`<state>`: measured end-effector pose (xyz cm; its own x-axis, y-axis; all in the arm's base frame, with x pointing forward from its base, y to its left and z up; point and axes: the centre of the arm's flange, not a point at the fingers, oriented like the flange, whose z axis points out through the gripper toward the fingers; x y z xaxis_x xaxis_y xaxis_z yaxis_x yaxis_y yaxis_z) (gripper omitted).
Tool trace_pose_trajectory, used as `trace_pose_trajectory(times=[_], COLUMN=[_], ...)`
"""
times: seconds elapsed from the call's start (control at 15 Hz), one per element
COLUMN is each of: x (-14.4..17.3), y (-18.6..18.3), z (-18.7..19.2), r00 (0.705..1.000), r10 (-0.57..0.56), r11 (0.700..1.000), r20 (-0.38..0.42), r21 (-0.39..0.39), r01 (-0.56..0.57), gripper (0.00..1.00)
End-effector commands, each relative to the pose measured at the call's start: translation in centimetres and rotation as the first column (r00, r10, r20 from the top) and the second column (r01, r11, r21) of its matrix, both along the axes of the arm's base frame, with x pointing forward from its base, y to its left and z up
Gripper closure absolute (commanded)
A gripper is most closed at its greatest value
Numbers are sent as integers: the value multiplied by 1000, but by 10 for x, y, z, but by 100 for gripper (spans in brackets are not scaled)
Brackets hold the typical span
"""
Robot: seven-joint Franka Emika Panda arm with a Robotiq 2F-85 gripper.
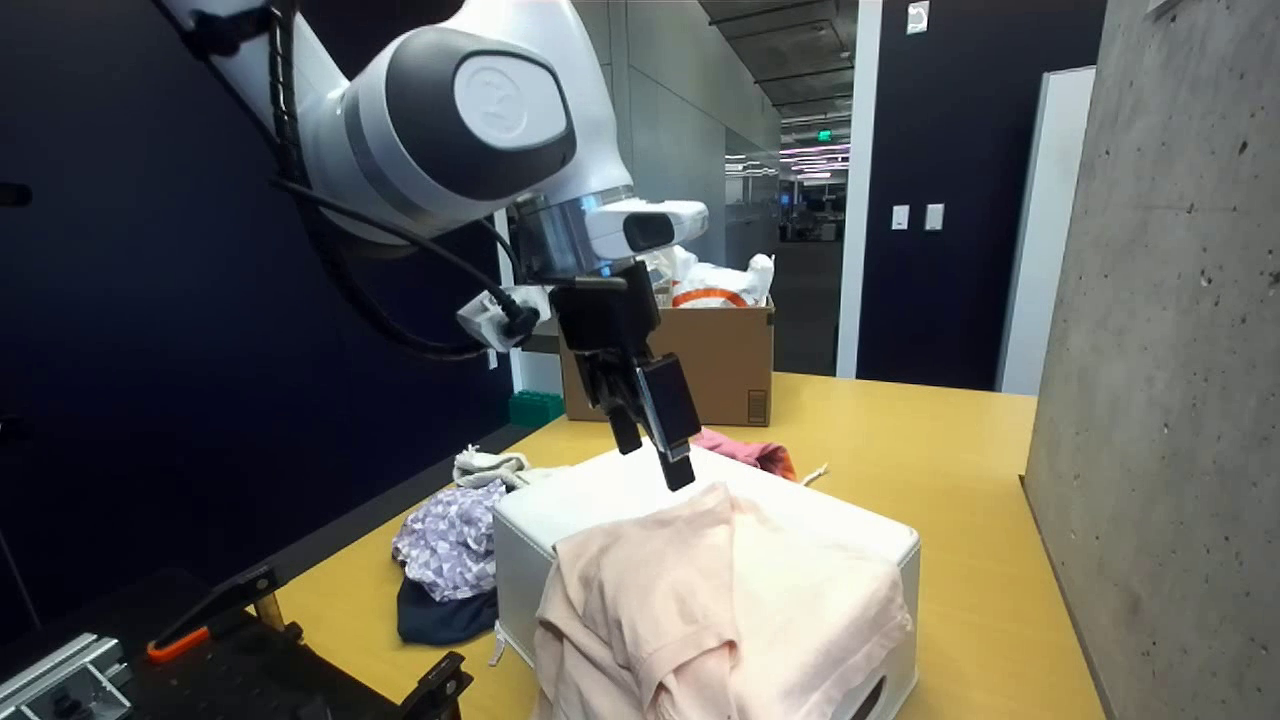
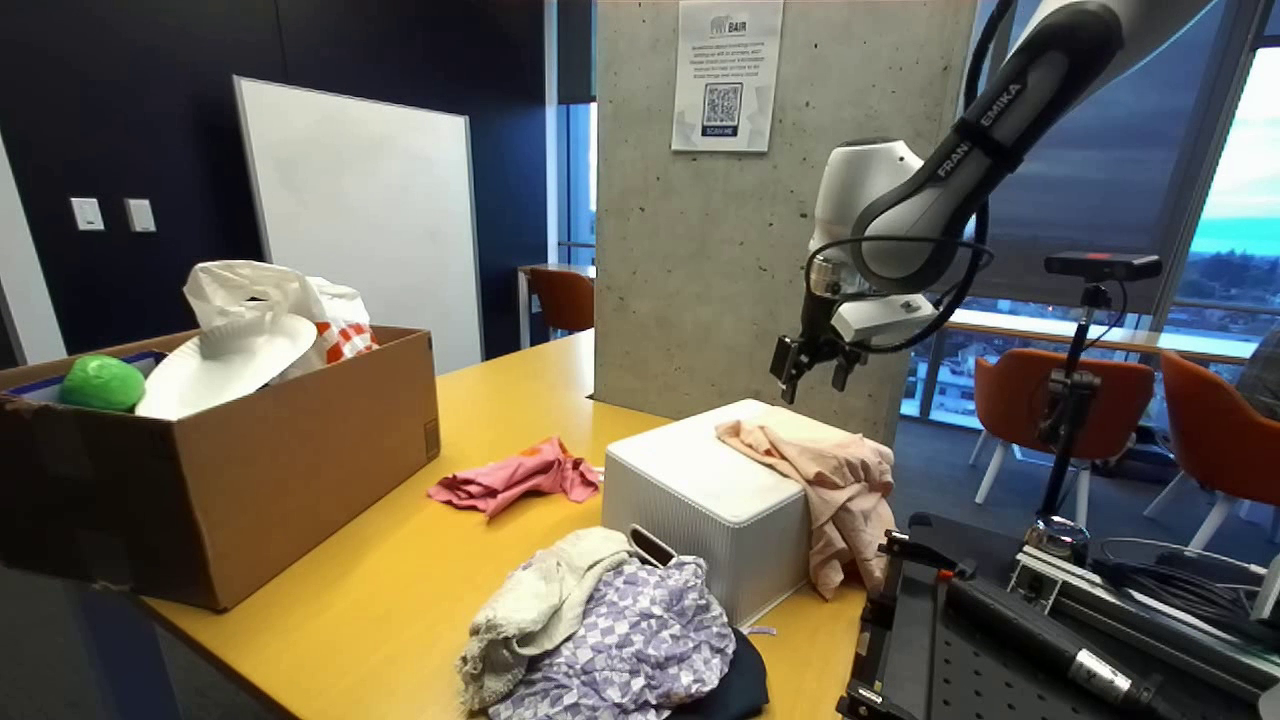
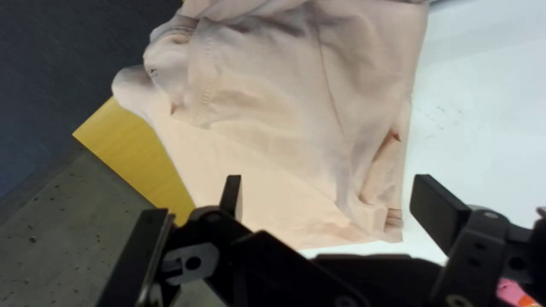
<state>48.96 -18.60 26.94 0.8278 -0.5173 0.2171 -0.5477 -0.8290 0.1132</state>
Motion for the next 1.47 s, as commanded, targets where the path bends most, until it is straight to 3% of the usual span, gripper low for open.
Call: trace_pose_trajectory(times=[0.0,0.53,0.93,1.4], x=[12,9,22,47], y=[1,-16,-30,-29], z=[-19,-71,-91,-99], r00=[999,1000,998,989], r10=[31,10,10,83], r11=[998,990,977,955], r20=[32,15,64,121], r21=[54,143,214,276], r01=[-33,-12,-24,-114], gripper=[0,0,0,0])
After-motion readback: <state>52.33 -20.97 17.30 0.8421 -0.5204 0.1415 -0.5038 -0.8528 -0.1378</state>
